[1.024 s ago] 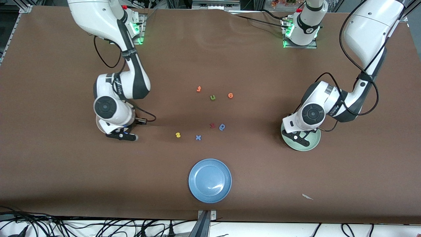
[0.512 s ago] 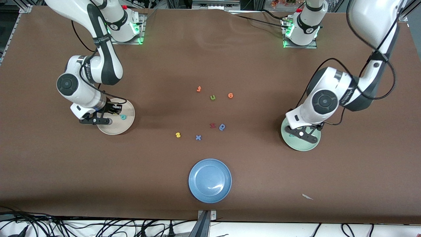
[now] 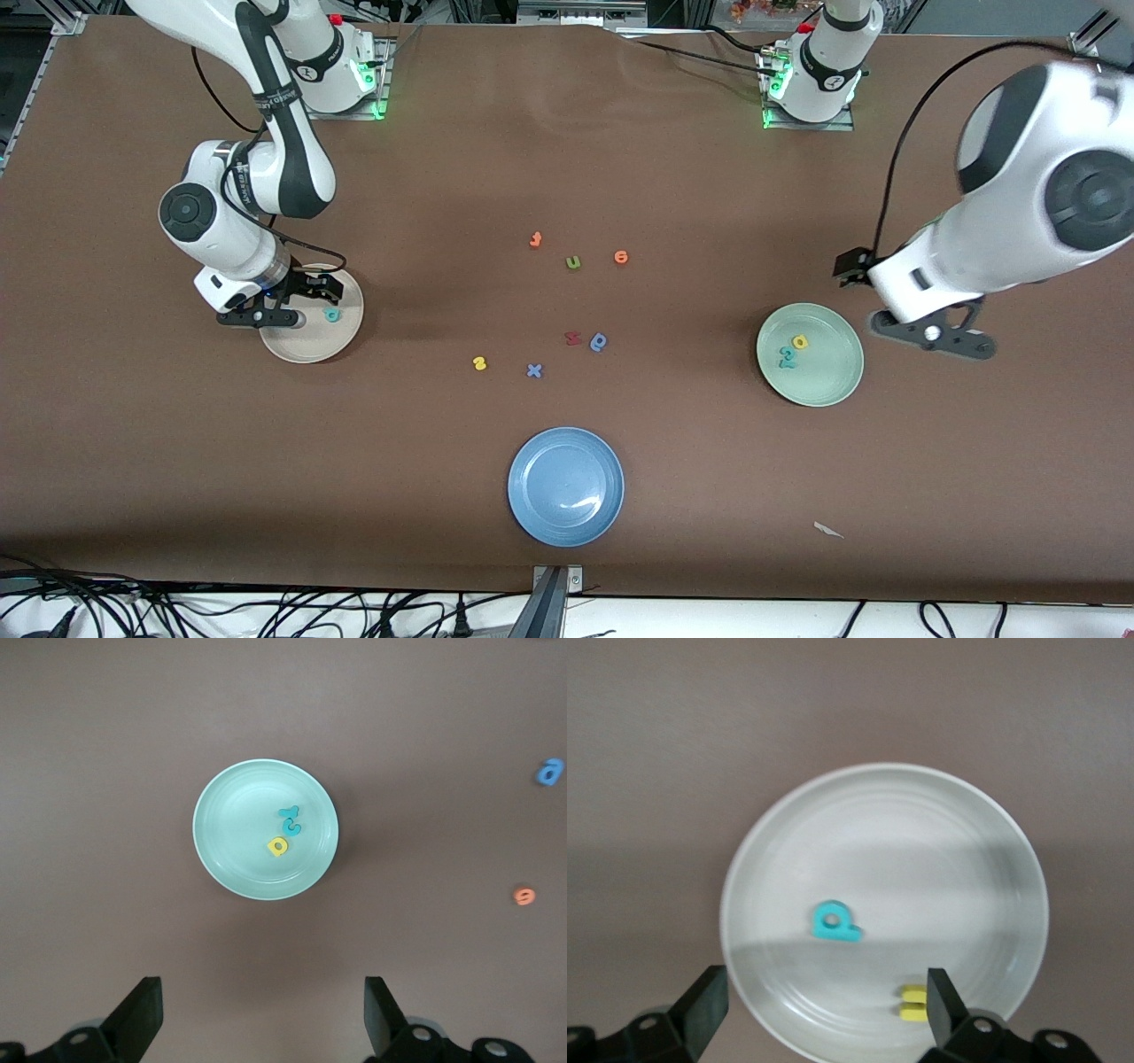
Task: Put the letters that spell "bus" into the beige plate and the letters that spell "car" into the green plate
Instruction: 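Move the right gripper toward the yellow 2 while the left arm returns, then lower the right gripper and grasp the yellow 2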
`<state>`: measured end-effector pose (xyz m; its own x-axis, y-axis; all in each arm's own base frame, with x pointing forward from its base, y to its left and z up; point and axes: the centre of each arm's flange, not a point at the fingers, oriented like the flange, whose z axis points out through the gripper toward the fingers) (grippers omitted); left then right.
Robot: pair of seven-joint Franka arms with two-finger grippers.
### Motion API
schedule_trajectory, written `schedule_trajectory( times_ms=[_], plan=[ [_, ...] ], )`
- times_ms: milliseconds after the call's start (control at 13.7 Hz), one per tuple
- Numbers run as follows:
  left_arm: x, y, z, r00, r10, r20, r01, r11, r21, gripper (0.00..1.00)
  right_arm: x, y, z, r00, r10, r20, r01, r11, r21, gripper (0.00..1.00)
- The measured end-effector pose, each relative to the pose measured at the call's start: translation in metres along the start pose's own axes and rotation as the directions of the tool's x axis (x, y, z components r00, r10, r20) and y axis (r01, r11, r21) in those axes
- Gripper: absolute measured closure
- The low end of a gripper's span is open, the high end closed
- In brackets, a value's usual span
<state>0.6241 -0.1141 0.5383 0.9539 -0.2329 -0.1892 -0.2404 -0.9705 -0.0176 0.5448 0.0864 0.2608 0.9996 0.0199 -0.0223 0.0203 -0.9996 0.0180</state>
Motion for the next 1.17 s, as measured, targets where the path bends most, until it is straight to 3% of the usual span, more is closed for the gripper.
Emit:
schedule_trajectory(
  times_ms=[220,512,659,1171],
  plan=[
    [-0.028,-0.013,-0.040,0.996,-0.079,-0.044,0.075,0.994,-0.079,0.00,0.027,-0.057,-0.027,0.997,-0.064,0.031,0.063,0.998,0.016,0.00],
    [-0.077,-0.023,-0.056,0.979,-0.138,-0.147,0.130,0.990,-0.060,0.00,0.054,-0.127,-0.015,0.995,-0.095,0.015,0.094,0.994,0.047,0.00],
    [-0.092,-0.021,-0.044,0.979,-0.141,-0.146,0.134,0.989,-0.055,0.00,0.065,-0.163,-0.001,0.995,-0.099,0.008,0.098,0.992,0.078,0.00],
    [-0.097,-0.032,-0.038,0.978,-0.161,-0.135,0.155,0.986,-0.054,0.00,0.081,-0.244,0.036,0.985,-0.173,-0.009,0.174,0.981,0.090,0.00]
  ],
)
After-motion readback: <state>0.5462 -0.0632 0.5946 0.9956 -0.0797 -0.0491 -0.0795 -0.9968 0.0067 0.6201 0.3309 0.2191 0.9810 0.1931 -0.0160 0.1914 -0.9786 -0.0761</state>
